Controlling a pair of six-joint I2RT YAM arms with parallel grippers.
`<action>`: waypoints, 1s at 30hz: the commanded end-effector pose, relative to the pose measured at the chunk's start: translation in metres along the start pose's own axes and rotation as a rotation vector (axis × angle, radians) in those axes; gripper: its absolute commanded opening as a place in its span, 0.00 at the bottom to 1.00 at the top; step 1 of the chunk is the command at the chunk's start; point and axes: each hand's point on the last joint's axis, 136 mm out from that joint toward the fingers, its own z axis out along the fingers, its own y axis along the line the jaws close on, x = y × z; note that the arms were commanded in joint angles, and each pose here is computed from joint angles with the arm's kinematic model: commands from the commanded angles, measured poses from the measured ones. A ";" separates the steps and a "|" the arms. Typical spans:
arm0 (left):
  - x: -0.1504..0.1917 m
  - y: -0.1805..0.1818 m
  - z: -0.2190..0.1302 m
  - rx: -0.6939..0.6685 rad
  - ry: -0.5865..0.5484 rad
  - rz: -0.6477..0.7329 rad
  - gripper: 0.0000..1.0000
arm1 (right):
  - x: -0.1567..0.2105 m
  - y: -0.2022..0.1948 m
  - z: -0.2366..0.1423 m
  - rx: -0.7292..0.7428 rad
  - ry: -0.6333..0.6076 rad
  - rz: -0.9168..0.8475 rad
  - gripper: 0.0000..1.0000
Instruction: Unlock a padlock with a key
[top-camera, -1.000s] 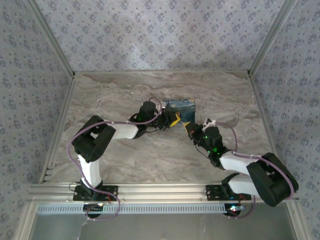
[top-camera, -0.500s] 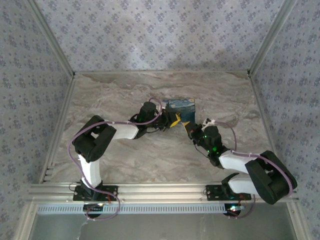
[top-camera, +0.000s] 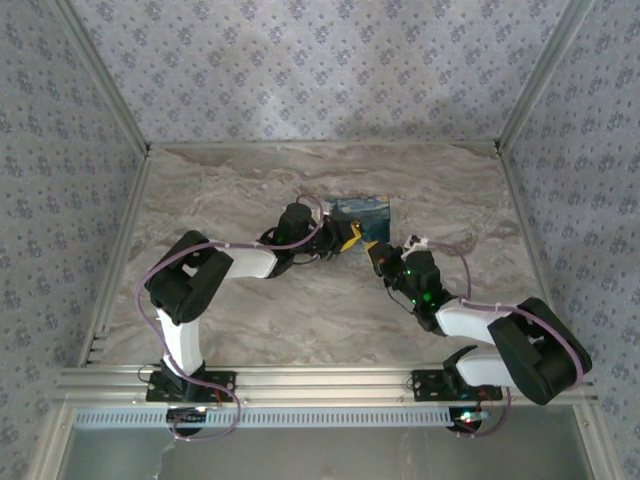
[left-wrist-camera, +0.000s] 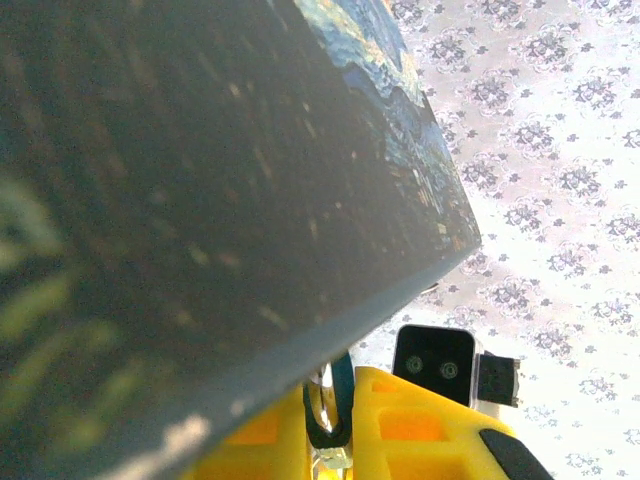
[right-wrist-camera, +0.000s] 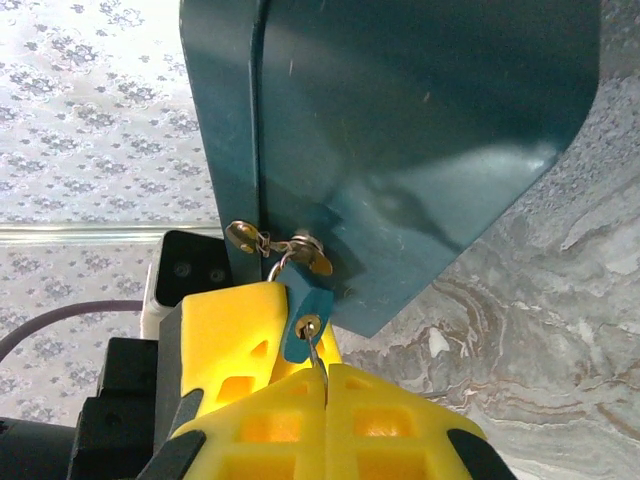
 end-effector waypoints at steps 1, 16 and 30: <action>0.016 -0.020 0.007 0.078 0.060 0.029 0.11 | -0.009 0.017 0.002 -0.058 -0.052 0.043 0.00; 0.020 -0.031 0.006 0.114 0.071 0.042 0.08 | -0.019 0.010 0.011 -0.102 -0.046 0.273 0.00; 0.019 -0.032 0.004 0.112 0.057 0.046 0.08 | -0.004 0.026 0.010 -0.092 -0.008 0.157 0.00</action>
